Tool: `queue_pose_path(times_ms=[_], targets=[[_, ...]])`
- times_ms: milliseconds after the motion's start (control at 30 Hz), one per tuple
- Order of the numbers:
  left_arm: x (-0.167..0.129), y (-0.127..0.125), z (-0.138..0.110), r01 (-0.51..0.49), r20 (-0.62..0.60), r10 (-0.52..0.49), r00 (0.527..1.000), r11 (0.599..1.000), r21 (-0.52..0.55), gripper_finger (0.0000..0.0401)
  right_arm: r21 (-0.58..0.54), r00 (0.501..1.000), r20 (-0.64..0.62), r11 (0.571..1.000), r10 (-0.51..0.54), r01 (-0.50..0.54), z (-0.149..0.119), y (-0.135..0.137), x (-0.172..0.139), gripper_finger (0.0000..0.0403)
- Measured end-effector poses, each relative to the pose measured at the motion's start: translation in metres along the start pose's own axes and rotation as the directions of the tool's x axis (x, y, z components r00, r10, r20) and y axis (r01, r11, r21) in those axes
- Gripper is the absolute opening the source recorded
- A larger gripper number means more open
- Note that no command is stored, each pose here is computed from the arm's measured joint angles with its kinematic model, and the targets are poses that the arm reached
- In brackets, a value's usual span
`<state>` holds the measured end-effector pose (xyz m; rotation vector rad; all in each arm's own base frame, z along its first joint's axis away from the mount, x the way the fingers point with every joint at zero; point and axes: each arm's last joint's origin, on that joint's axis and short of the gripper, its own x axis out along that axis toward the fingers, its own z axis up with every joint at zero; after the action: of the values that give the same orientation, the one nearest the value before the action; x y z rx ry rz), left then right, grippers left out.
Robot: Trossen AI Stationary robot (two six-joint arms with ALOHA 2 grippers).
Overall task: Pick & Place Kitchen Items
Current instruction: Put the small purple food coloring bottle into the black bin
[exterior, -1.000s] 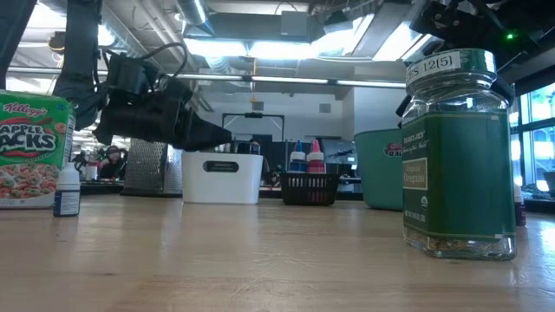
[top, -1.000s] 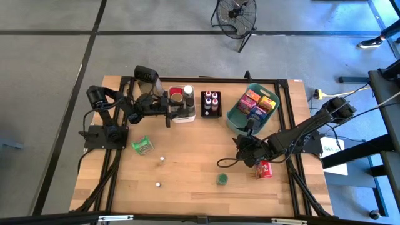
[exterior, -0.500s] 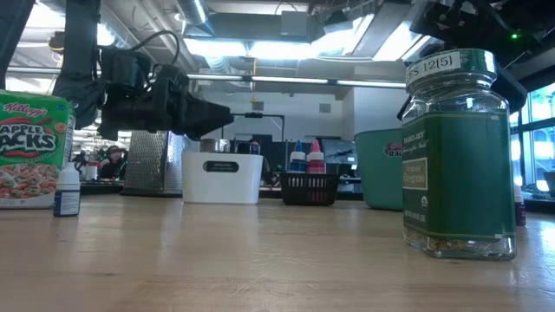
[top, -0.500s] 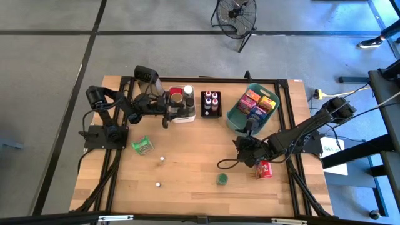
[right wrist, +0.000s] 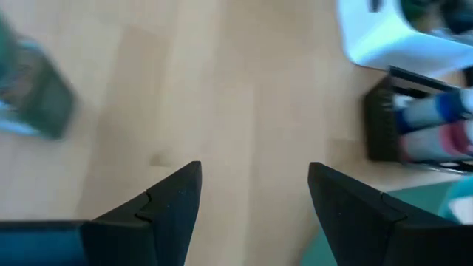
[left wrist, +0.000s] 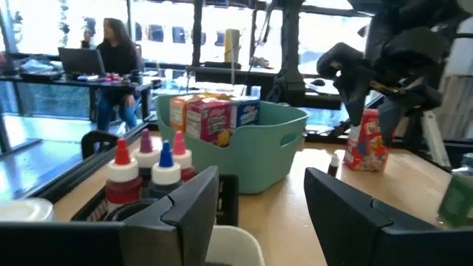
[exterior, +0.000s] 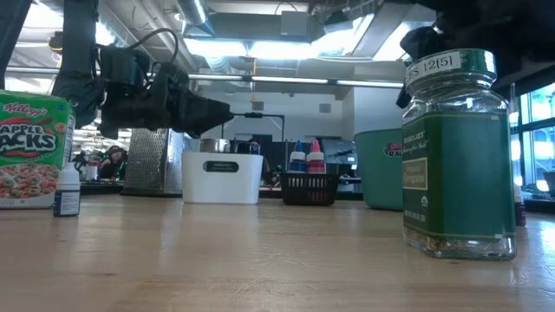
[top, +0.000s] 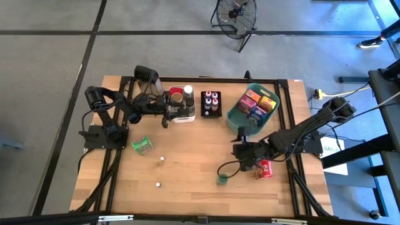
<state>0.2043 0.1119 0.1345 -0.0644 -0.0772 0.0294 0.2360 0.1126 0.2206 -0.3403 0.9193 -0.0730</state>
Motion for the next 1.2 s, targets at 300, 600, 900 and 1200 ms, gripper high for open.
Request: queue_pose_path(times_ms=[300,600,900,1200], targets=[[-0.001,-0.006,0.006,0.177,0.006,-0.177,0.984,0.984,0.020,0.0196,0.151,0.965,-0.108,0.964,0.238,-0.220,0.001,-0.008,0.000,0.0250],[0.001,-0.010,0.008,0.197,0.010,-0.197,0.980,0.980,0.013,0.0196,0.230,0.915,-0.116,0.906,0.387,-0.354,0.002,-0.014,0.004,0.0250],[0.002,-0.012,0.007,0.207,0.009,-0.207,0.978,0.978,0.013,0.0196,0.356,0.886,-0.205,0.875,0.415,-0.328,-0.003,-0.018,0.001,0.0250],[0.002,-0.012,0.007,0.206,0.008,-0.206,0.978,0.978,0.012,0.0196,0.532,0.816,-0.275,0.787,0.509,-0.312,-0.006,-0.019,-0.005,0.0250]])
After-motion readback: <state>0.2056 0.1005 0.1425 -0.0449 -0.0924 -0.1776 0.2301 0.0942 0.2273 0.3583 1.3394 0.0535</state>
